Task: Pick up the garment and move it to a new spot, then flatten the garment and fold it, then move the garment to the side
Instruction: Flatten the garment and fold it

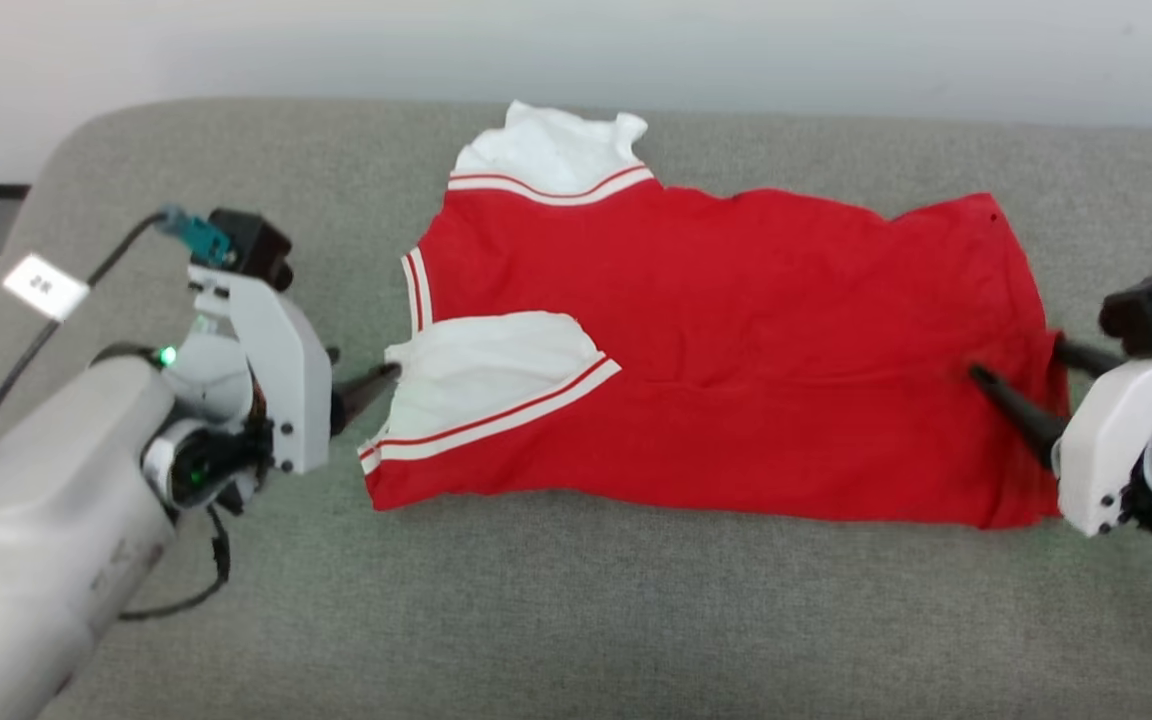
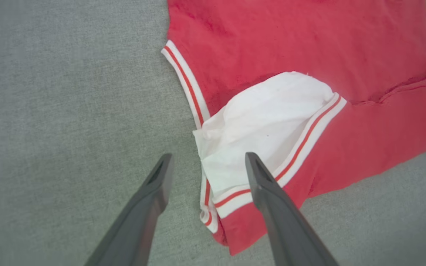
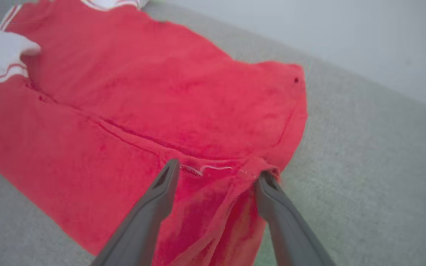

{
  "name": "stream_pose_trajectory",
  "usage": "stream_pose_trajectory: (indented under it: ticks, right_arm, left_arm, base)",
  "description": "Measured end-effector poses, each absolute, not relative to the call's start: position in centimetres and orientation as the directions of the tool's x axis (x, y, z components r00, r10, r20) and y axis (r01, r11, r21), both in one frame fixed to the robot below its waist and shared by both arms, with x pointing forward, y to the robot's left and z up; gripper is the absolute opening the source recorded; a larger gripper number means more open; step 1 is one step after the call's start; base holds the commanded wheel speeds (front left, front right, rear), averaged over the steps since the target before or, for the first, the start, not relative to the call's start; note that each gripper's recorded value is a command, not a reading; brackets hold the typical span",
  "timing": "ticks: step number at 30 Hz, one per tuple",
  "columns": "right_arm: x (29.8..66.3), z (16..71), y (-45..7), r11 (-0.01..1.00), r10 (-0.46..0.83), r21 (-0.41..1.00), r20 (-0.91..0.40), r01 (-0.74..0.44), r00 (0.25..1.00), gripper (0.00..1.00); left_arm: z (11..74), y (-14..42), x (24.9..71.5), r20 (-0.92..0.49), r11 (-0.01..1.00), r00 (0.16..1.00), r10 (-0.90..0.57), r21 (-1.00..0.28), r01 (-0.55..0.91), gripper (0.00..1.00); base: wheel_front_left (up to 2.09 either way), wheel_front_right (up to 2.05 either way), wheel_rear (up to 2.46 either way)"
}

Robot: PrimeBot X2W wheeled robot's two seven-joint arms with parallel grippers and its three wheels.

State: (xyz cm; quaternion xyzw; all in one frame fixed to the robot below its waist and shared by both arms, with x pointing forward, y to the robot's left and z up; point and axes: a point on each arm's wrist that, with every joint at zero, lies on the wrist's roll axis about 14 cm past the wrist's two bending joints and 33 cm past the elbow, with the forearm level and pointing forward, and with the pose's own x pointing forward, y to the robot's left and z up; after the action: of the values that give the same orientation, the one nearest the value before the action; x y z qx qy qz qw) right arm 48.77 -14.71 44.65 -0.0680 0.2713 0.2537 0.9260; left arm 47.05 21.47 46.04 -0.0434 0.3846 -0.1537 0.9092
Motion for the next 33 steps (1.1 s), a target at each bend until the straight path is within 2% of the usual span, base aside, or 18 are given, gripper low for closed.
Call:
stream_pose_trajectory:
  ticks: [6, 15, 22, 30, 31, 32, 33]
  right_arm:
    - [50.5, 50.9, -15.8, 0.892, 0.415, -0.064, -0.273, -0.446, 0.868, 1.00]
    - [48.9, 55.0, -17.8, 0.949, 0.311, -0.042, -0.031, -0.312, 0.950, 1.00]
    - [45.6, 54.9, -19.2, 0.976, 0.220, -0.001, -0.021, -0.220, 0.975, 1.00]
    - [42.4, 52.7, -19.3, 0.983, 0.183, 0.041, -0.136, -0.179, 0.974, 1.00]
    - [42.1, 52.4, -19.2, 0.983, 0.183, 0.046, -0.153, -0.178, 0.971, 1.00]
    - [41.9, 52.1, -19.1, 0.983, 0.185, 0.052, -0.171, -0.179, 0.968, 1.00]
    - [41.7, 51.7, -19.0, 0.982, 0.185, 0.059, -0.190, -0.177, 0.964, 1.00]
  left_arm:
    - [45.7, 20.8, 44.3, -0.693, 0.945, 0.644, -0.323, -0.196, 0.262, 1.00]
    - [42.4, 20.5, 41.6, -0.763, 0.952, 0.577, -0.292, -0.175, 0.250, 1.00]
    - [40.2, 20.9, 41.5, -0.803, 0.964, 0.540, -0.253, -0.160, 0.213, 1.00]
    - [38.9, 20.3, 42.5, -0.812, 0.964, 0.520, -0.265, -0.203, 0.173, 1.00]
    - [38.7, 20.2, 42.4, -0.821, 0.964, 0.506, -0.264, -0.206, 0.168, 0.27]
    - [38.6, 20.2, 42.4, -0.824, 0.964, 0.502, -0.262, -0.205, 0.168, 0.00]
    - [38.5, 20.4, 42.3, -0.830, 0.966, 0.495, -0.258, -0.203, 0.163, 0.00]
  base:
    - [0.00, 0.00, 0.00]
    - [0.00, 0.00, 0.00]
    - [0.00, 0.00, 0.00]
    - [0.00, 0.00, 0.00]
    - [0.00, 0.00, 0.00]
    - [0.00, 0.00, 0.00]
    - [0.00, 0.00, 0.00]
